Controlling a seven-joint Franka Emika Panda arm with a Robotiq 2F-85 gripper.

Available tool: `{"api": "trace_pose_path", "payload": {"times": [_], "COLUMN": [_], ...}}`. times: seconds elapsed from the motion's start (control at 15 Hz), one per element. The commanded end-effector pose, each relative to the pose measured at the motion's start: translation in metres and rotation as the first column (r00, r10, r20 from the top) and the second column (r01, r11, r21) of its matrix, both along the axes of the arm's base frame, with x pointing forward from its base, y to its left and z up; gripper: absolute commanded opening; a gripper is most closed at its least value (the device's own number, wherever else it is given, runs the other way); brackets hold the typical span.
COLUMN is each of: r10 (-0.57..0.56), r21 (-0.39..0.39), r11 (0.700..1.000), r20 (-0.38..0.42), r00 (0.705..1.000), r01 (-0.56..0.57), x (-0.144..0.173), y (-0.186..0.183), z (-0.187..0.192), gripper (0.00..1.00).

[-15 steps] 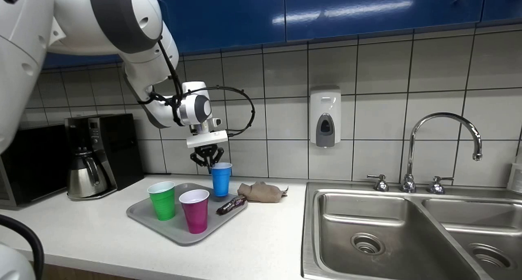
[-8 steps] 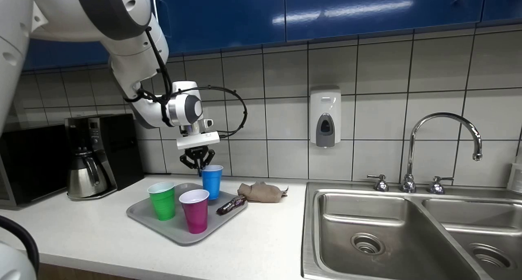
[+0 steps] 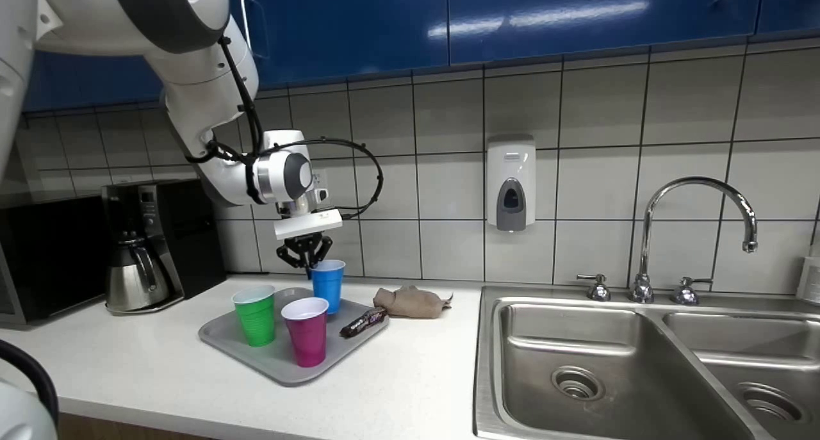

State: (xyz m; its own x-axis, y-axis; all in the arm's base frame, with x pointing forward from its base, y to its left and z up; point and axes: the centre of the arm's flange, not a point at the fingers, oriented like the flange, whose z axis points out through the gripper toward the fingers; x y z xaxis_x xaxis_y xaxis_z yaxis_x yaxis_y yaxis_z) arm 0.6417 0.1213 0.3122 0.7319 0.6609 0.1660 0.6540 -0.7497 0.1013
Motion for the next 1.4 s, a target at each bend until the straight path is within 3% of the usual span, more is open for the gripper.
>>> {"api": "trace_pose_path", "payload": {"times": [0.0,1.33], "r10": [0.045,0.101], "r21": [0.014,-0.02], "r11": [0.999,0.995], "r20": [0.013,-0.003], "r00": [0.999,0.995], "r01": [-0.046,-0.101], "x": [-0.0151,-0.0203], "y": [-0.0037,-0.0049], "z": [0.0084,0.0091], "gripper": [0.01,0.01]}}
